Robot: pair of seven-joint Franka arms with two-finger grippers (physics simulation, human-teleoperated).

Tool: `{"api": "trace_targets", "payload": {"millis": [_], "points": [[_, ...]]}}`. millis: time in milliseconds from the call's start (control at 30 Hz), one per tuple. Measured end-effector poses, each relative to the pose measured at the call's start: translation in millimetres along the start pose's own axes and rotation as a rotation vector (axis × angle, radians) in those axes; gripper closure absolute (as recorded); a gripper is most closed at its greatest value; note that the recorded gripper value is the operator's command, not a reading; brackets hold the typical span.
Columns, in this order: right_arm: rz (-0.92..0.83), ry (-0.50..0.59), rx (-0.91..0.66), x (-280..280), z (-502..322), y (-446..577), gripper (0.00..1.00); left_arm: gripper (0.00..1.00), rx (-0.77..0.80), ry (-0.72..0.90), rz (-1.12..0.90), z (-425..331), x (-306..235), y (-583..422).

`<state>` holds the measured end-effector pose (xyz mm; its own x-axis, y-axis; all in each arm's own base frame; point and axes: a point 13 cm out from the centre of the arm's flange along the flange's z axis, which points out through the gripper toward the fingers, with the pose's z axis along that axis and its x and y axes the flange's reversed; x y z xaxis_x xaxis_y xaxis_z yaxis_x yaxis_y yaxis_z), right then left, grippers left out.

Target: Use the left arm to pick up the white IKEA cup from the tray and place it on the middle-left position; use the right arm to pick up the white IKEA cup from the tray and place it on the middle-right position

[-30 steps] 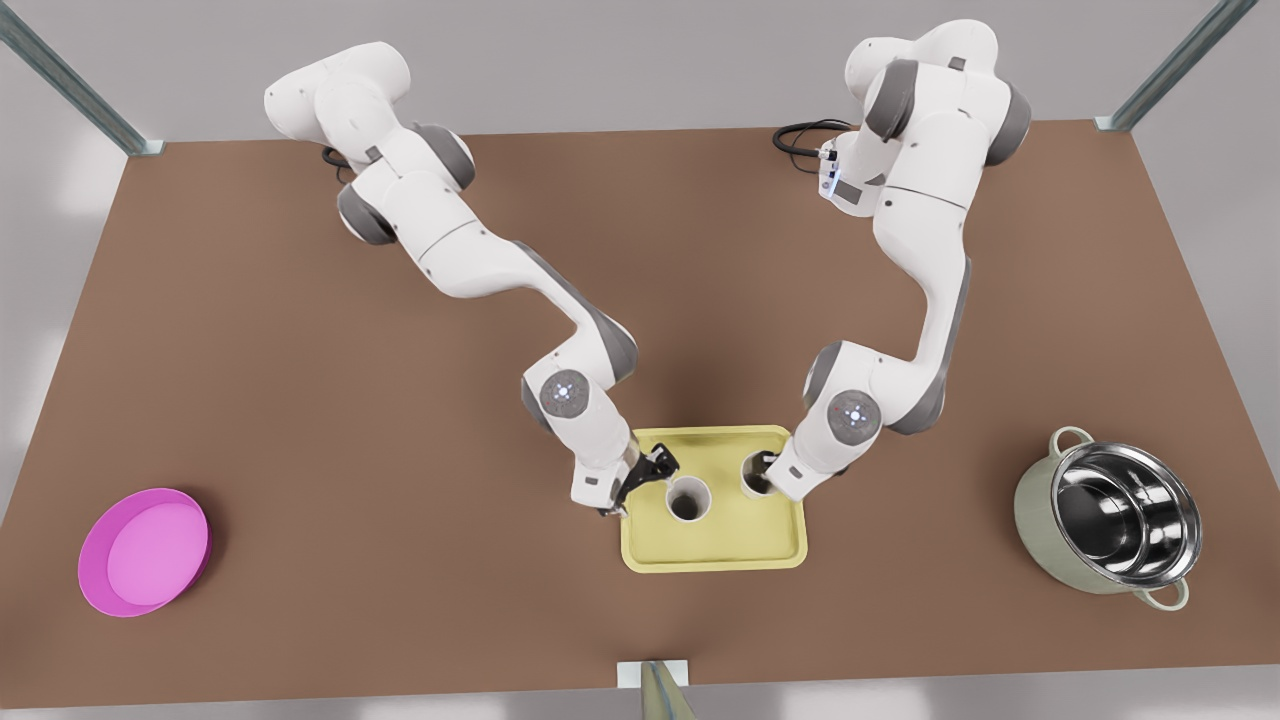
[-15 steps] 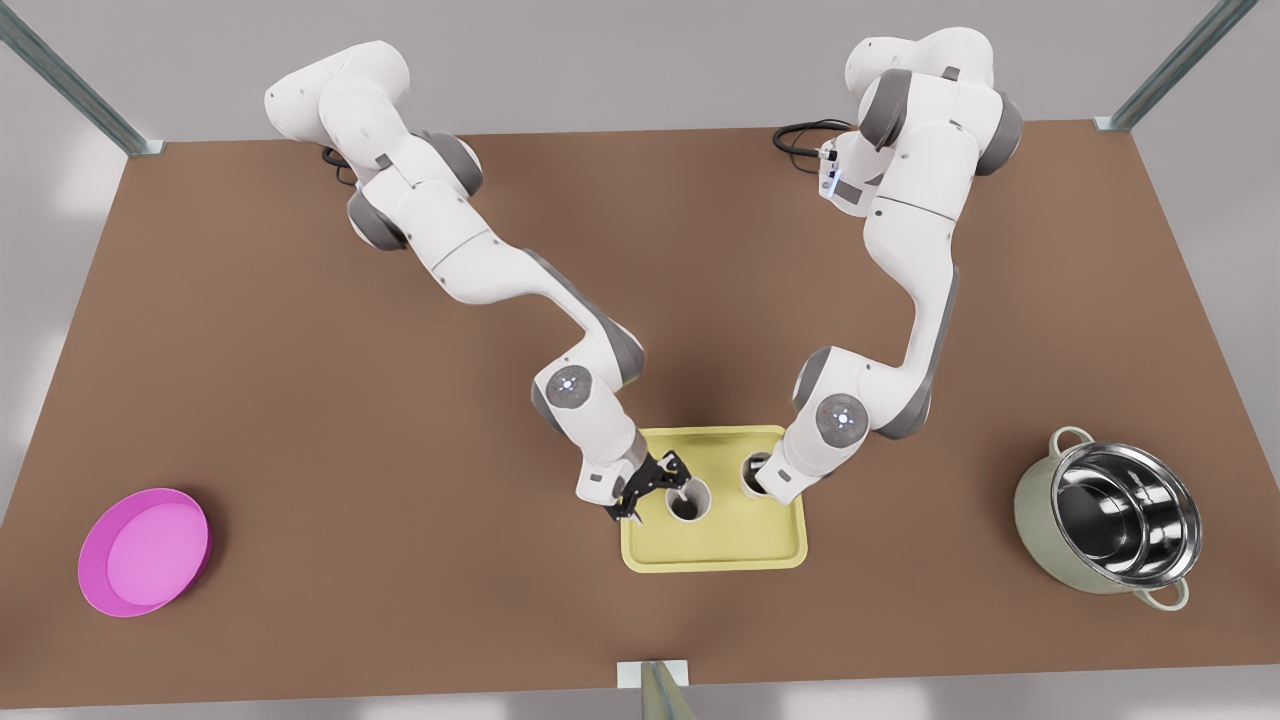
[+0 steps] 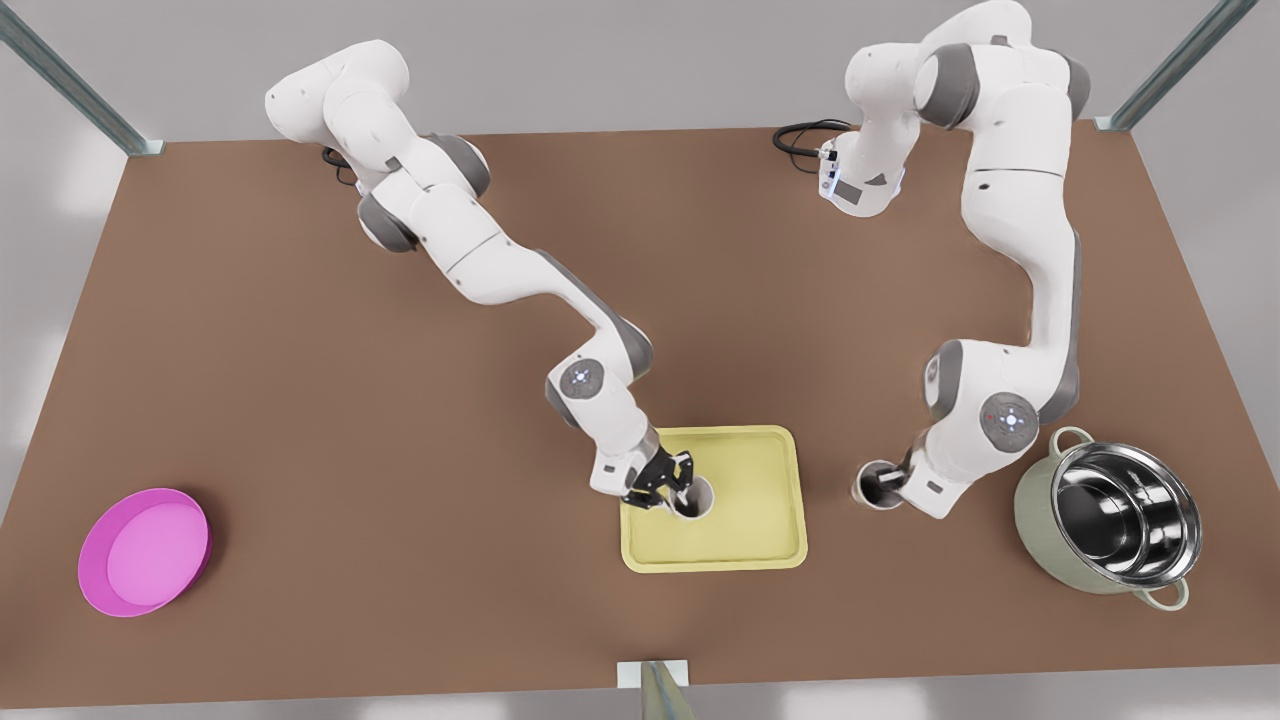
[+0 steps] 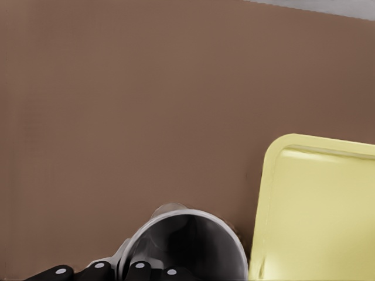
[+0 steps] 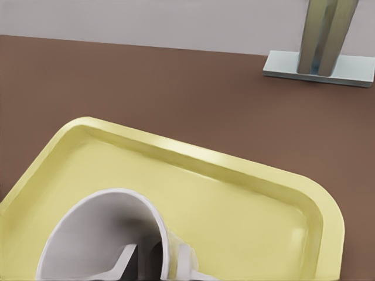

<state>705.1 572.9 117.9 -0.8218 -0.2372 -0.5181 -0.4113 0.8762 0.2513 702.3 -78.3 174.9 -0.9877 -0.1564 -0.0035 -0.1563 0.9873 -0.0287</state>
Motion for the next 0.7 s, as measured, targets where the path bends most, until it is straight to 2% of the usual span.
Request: {"api": "trace_targets", "payload": {"millis": [33, 100, 167, 300, 333, 367, 533, 633, 700], "points": [[0.000, -0.001, 0.000, 0, 0, 0, 0.73, 0.89, 0.003, 0.015, -0.004, 8, 3, 22], [0.001, -0.003, 0.000, -1, 0, 0, 0.80, 0.89, 0.008, 0.030, 0.010, 26, 13, 55], [0.001, -0.006, -0.002, -2, -1, 1, 0.83, 0.89, 0.014, 0.028, 0.051, 51, 25, 66], [0.004, -0.020, 0.008, -31, -32, -6, 0.88, 0.89, 0.027, -0.058, 0.140, 55, 12, 65], [0.007, -0.020, 0.015, -46, -50, -10, 0.88, 0.75, 0.029, -0.078, 0.160, 53, 7, 65], [0.013, -0.018, 0.026, -61, -71, -21, 0.89, 0.00, 0.032, -0.095, 0.180, 51, 4, 64], [0.040, 0.077, 0.095, -88, -130, -102, 0.90, 0.00, 0.061, -0.153, 0.288, 37, -5, 58], [0.036, 0.146, 0.125, -88, -155, -147, 0.92, 0.00, 0.045, -0.210, 0.357, -73, -3, 59], [0.030, 0.187, 0.133, -85, -168, -176, 0.92, 0.00, 0.043, -0.251, 0.366, -163, -20, 51]]}}
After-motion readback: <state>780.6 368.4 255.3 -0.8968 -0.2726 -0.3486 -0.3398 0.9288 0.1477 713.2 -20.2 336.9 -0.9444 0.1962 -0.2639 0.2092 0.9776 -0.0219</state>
